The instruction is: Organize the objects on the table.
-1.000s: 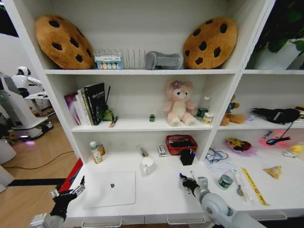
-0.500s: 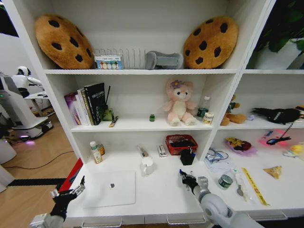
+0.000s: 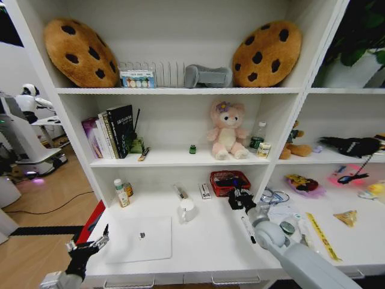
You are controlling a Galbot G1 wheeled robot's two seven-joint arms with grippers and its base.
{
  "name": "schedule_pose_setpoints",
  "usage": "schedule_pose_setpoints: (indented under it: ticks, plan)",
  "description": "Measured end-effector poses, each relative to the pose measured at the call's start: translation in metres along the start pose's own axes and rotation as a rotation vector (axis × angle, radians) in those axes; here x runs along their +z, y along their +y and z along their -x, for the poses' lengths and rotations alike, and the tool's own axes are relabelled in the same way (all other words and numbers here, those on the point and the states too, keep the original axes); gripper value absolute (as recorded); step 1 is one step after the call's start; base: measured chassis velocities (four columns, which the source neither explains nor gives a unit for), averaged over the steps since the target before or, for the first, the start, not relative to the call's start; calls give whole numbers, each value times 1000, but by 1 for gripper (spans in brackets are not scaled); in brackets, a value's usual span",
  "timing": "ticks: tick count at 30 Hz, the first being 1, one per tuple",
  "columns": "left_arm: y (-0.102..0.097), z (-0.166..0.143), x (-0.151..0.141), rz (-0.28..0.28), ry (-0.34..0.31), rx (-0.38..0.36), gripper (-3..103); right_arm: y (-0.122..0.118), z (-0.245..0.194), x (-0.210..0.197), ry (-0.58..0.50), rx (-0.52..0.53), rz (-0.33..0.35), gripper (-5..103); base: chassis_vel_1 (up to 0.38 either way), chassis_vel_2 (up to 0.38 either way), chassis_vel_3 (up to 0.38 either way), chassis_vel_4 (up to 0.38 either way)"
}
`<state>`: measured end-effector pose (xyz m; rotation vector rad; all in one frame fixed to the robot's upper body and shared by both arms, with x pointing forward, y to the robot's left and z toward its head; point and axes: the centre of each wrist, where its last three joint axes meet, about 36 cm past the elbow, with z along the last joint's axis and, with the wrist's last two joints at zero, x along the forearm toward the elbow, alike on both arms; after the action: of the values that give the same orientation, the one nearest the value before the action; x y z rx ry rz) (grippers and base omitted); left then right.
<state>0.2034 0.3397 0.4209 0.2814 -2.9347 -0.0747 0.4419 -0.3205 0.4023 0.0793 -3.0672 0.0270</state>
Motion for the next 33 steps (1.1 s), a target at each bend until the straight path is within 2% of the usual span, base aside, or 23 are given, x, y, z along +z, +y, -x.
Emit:
schedule_pose_setpoints:
  ticks: [12, 27, 29, 32, 33]
  plan:
    - [-2, -4, 2, 3, 5, -5, 99, -10, 54, 4, -3, 33, -13, 11, 0, 0, 0, 0]
    - [1, -2, 1, 8, 2, -2, 99, -22, 56, 25, 7, 65, -22, 9, 0, 0, 0, 0]
    - [1, -1, 1, 6, 5, -2, 99, -24, 55, 25, 7, 63, -21, 19, 0, 0, 0, 0]
    - [1, -1, 1, 5, 8, -2, 99, -24, 55, 25, 6, 63, -21, 25, 0, 0, 0, 0]
    - [0, -1, 1, 2, 10, -3, 99, -25, 55, 24, 6, 63, -19, 35, 0, 0, 0, 0]
